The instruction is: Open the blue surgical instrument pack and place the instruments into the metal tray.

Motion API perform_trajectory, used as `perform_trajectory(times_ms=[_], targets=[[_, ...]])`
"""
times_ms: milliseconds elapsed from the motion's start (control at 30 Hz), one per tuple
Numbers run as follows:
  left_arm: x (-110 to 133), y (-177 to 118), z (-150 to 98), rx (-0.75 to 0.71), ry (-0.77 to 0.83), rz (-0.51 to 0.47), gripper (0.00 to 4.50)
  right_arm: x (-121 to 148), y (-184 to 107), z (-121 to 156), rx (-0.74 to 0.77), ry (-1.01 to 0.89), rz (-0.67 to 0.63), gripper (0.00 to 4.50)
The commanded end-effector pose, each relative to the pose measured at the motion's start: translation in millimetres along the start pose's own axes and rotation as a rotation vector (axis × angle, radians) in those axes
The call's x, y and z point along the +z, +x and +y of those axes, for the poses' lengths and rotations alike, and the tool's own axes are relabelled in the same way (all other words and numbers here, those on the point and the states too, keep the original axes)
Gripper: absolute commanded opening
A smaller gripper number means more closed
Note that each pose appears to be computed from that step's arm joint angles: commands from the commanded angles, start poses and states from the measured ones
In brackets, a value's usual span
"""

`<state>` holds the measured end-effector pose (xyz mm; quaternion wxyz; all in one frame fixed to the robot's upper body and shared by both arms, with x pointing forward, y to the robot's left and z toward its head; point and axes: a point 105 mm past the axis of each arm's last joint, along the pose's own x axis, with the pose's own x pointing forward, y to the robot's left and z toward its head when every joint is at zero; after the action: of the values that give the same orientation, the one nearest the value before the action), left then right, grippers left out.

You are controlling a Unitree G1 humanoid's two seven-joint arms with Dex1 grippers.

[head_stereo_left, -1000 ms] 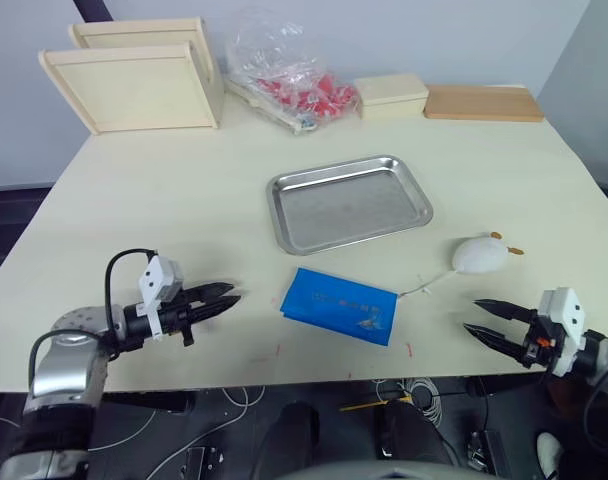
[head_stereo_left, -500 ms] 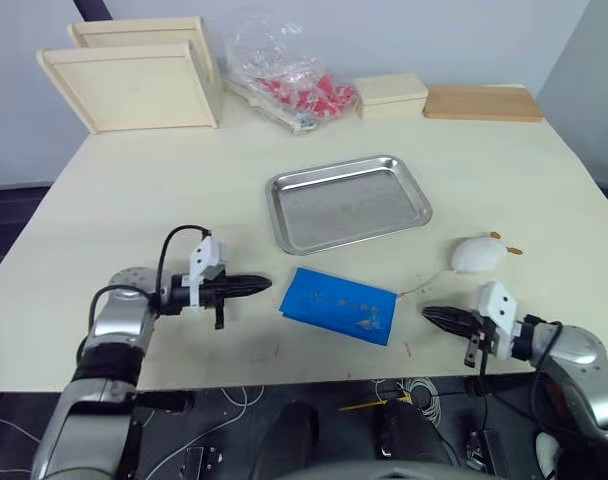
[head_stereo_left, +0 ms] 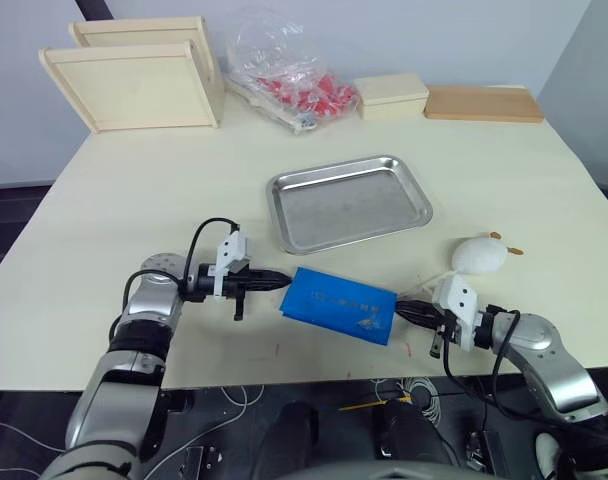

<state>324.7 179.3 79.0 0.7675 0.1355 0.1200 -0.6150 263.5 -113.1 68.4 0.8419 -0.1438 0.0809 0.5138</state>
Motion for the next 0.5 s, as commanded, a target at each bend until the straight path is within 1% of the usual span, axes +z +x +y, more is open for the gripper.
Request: perform_trajectory(times_ms=[33,300,400,500], targets=[[4,5,2,-0.012,0.018,-0.009,0.00,8,4,0,0.000,-0.019,-0.029,0.09],[5,20,-2,-0.059,0.031,-0.025,0.00,10,10,-4,-0.005,-0.027,-0.037,0.09],[7,25,-8,-0.089,0.039,-0.032,0.00,10,11,-7,-0.007,-0.033,-0.038,0.09],[7,30,-18,-0.134,0.031,-0.036,0.00,11,11,-17,-0.032,-0.041,-0.045,0.09]])
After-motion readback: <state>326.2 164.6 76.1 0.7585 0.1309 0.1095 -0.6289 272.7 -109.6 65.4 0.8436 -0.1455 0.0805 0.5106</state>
